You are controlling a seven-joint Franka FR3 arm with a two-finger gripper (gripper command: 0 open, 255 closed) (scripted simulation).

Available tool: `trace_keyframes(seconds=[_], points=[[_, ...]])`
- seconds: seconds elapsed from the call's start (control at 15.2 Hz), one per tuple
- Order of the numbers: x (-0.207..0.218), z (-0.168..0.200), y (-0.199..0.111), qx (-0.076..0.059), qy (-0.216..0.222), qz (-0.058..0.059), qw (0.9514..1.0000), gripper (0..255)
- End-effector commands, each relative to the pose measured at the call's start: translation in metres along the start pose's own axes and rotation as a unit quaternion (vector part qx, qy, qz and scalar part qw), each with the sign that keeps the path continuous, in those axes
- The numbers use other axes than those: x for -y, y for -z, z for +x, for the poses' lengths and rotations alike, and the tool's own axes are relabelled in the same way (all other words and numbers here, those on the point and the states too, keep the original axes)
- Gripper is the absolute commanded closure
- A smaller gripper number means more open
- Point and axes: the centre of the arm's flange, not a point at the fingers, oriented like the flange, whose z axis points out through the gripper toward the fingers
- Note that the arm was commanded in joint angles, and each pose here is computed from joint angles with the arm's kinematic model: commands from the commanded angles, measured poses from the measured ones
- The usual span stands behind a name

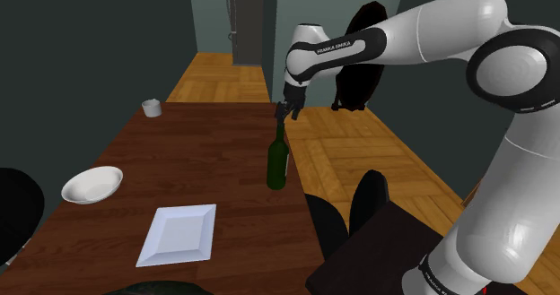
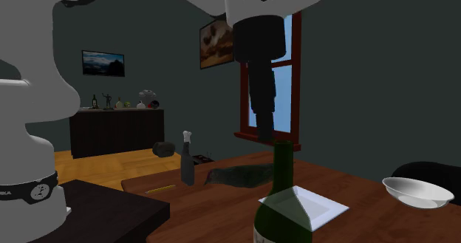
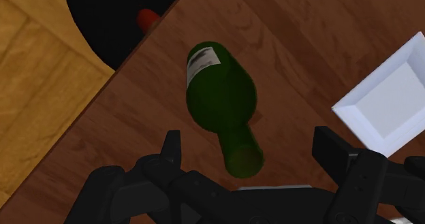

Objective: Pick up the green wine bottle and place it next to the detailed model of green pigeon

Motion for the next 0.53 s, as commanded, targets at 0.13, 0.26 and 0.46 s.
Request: trace_keyframes(seconds=[0.13, 0.26, 0.46], points=[[-0.002, 0.018, -0.02, 0.001, 0.001, 0.003, 1.0, 0], [-0.002, 0.018, -0.031, 0.001, 0.001, 0.003, 1.0, 0], [-0.002, 0.018, -0.047, 0.001, 0.001, 0.003, 1.0, 0]])
